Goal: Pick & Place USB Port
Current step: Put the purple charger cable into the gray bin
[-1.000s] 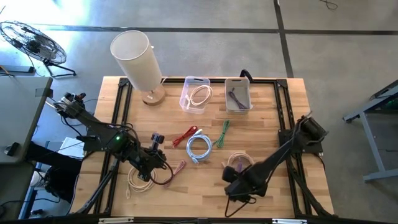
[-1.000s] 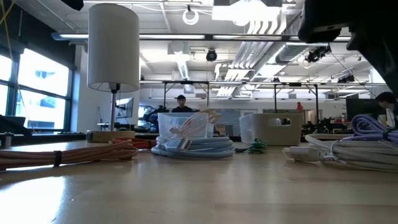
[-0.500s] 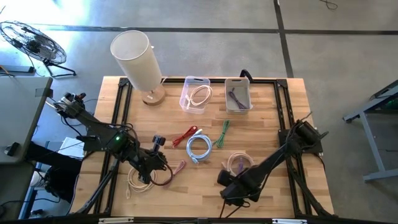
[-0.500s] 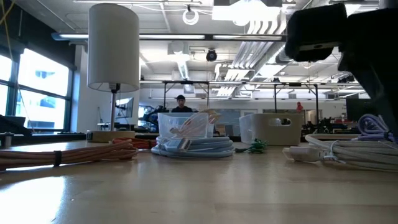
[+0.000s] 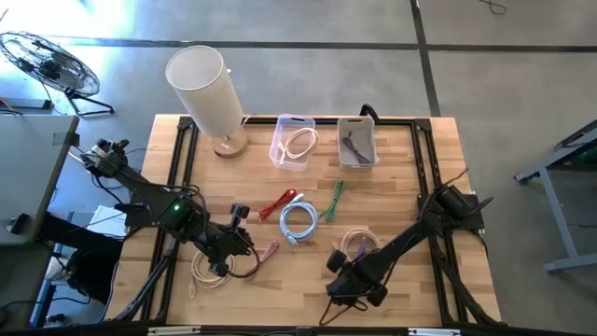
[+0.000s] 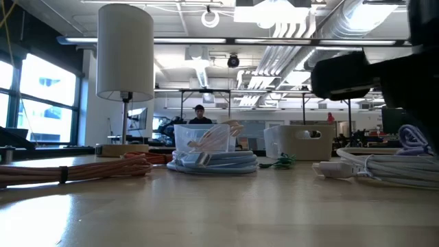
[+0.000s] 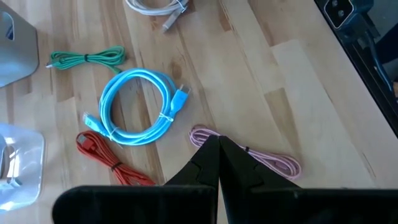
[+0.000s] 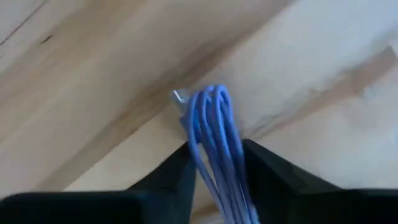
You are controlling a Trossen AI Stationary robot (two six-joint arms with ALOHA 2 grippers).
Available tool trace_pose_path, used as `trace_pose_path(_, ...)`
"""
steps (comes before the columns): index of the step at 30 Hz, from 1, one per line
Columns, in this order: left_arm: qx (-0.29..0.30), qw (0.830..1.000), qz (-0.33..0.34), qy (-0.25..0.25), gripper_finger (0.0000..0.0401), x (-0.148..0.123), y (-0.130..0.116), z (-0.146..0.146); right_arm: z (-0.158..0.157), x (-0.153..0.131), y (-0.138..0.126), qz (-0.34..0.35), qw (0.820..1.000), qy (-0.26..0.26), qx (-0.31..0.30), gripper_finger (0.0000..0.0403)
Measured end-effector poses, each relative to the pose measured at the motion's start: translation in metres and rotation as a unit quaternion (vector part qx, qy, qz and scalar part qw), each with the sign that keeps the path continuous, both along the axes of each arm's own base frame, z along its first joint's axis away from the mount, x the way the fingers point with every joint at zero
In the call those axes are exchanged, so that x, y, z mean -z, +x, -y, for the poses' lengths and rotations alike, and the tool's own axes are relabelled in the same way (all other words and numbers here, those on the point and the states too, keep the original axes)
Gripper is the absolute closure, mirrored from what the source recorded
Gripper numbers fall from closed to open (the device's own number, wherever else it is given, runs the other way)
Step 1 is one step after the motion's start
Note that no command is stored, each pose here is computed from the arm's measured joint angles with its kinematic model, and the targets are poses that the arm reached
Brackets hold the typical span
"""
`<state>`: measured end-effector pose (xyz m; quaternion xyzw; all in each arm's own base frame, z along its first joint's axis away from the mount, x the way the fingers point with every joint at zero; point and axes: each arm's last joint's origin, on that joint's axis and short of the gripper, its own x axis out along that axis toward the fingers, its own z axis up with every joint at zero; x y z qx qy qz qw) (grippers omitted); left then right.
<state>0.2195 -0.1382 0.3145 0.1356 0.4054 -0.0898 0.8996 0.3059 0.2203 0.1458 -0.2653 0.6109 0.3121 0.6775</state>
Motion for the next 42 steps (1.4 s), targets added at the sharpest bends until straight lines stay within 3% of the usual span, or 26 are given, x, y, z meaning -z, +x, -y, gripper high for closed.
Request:
trace_pose_path(4,-0.001,1.000,0.000,0.001,0.0401,0.000,0.000,0.000,0.003,0.001,0.002,0.002,0.998,-0.011,0.063,0.0381)
trace_pose_path(8,-0.001,1.000,0.001,0.001,0.0401,0.000,0.000,0.000,0.007,0.000,0.004,-0.011,0.991,-0.001,0.132,0.0384)
trace_pose_path(12,-0.003,1.000,0.004,0.008,0.0401,0.000,0.000,-0.001,0.005,-0.009,0.008,-0.008,0.989,-0.005,0.145,0.0390)
trace_pose_path(16,-0.003,1.000,0.004,0.009,0.0401,0.000,0.000,-0.001,0.006,-0.031,0.010,-0.001,0.986,-0.060,0.153,0.0390)
trace_pose_path(20,-0.020,1.000,0.011,0.012,0.0401,0.000,0.000,-0.001,0.016,-0.064,0.014,0.021,0.969,-0.148,0.196,0.0390)
trace_pose_path(27,-0.111,0.993,0.030,0.022,0.0401,0.000,0.000,-0.007,0.052,-0.135,0.028,0.064,0.917,-0.201,0.339,0.0390)
trace_pose_path(30,-0.151,0.987,0.039,0.046,0.0401,0.001,-0.002,-0.011,0.076,-0.165,0.031,0.100,0.902,-0.170,0.383,0.0390)
trace_pose_path(35,-0.174,0.980,0.018,0.097,0.0401,0.004,-0.010,-0.019,0.131,-0.207,0.018,0.150,0.864,-0.151,0.456,0.0391)
trace_pose_path(38,-0.193,0.976,-0.011,0.100,0.0401,0.005,-0.015,-0.028,0.170,-0.234,0.003,0.184,0.827,-0.143,0.511,0.0391)
trace_pose_path(42,-0.231,0.968,-0.028,0.095,0.0401,0.002,-0.021,-0.042,0.222,-0.260,-0.014,0.231,0.762,-0.127,0.591,0.0391)
